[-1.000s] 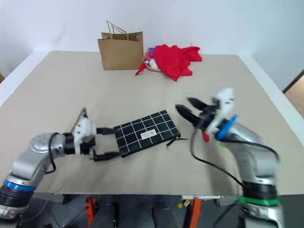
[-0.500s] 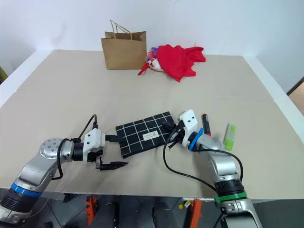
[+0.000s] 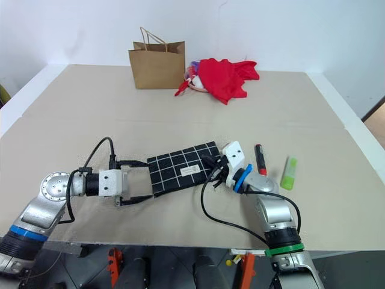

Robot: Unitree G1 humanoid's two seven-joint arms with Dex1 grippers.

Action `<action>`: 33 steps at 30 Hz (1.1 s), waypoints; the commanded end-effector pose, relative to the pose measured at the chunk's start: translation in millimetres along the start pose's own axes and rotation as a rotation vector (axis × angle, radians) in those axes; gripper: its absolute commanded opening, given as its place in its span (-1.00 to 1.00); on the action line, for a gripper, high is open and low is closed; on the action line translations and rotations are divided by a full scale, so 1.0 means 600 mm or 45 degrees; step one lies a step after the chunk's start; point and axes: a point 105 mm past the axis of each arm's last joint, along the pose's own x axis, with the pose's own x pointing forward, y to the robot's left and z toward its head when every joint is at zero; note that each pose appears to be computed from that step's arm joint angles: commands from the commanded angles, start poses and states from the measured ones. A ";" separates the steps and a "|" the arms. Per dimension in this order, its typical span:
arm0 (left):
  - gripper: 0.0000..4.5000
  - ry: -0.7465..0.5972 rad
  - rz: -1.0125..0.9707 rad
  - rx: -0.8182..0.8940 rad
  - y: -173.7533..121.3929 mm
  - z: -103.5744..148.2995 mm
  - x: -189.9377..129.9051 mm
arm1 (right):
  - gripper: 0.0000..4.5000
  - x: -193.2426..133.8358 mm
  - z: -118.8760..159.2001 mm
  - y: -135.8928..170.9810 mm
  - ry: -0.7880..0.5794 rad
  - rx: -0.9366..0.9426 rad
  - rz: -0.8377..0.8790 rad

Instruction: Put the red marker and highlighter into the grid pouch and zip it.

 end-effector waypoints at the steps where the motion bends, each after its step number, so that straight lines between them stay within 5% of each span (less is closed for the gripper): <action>1: 1.00 -0.030 -0.039 0.117 -0.002 0.011 0.008 | -0.97 0.002 -0.012 0.001 0.021 0.029 -0.005; 19: 1.00 -0.075 -0.154 0.238 -0.005 -0.004 0.060 | -0.97 0.004 -0.001 0.003 -0.004 -0.002 0.006; 23: 0.44 -0.091 -0.167 0.254 0.002 -0.003 0.075 | -1.00 0.006 0.001 0.007 -0.009 -0.011 0.021; 24: 0.44 -0.092 -0.170 0.255 0.003 -0.003 0.077 | -1.00 0.006 0.002 0.007 -0.009 -0.013 0.022; 26: 0.00 -0.097 -0.184 0.256 0.003 -0.004 0.081 | -1.00 0.007 0.004 0.007 -0.011 -0.018 0.024; 33: -0.96 -0.115 -0.205 0.284 0.010 -0.003 0.089 | -1.00 0.006 0.005 0.006 -0.013 -0.032 0.028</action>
